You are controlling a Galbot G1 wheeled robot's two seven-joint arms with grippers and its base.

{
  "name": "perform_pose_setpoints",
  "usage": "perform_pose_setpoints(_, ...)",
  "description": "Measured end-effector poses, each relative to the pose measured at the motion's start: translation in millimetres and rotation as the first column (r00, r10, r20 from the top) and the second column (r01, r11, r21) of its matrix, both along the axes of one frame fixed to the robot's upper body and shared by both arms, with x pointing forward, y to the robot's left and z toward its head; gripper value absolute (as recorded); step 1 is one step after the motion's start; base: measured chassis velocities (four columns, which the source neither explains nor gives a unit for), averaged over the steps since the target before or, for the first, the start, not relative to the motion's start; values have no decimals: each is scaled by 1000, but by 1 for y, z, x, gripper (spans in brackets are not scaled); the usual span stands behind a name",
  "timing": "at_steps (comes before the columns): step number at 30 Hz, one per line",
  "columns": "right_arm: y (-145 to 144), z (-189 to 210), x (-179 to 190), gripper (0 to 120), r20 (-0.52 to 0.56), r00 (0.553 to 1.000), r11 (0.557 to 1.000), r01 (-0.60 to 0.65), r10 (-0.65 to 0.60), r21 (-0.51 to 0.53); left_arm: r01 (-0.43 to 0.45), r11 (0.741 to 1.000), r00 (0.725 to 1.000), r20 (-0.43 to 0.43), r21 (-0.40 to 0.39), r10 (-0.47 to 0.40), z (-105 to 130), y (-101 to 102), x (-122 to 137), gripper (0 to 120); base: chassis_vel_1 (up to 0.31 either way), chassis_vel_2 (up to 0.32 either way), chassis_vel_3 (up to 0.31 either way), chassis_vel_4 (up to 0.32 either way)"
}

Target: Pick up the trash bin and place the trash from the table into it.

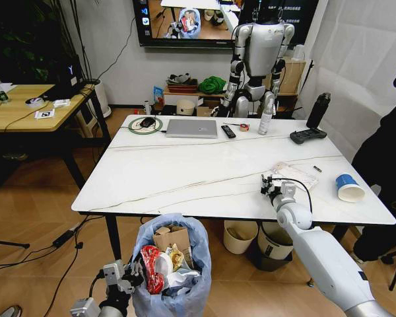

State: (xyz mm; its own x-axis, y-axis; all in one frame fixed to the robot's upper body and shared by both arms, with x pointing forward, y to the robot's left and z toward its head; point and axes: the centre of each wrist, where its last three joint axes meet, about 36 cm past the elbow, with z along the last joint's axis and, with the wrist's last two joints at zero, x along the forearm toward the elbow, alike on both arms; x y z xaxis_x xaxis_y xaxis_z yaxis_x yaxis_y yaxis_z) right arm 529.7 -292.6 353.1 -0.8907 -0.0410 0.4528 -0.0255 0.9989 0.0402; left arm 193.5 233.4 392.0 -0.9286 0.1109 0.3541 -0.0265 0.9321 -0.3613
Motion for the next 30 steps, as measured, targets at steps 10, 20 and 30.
perform_pose_setpoints(10, 1, 43, -46, 0, 98, 990, 994, -107, 103, 31, 14, 1000, 1000, -7, -5, -14, -3, -1, 0, 1, 0, 0, 0, 0)
perform_pose_setpoints(20, 42, 99, -89, 0, 245, 923, 936, -333, 297, 119, 4, 1000, 1000, 0, -5, -4, 1, 2, 1, 1, 0, 0, 0, 0)
perform_pose_setpoints(30, 93, 131, -156, 0, 333, 770, 767, -618, 544, 174, -8, 1000, 1000, 0, -9, 8, 1, 0, 0, 1, 0, 0, 0, 0)
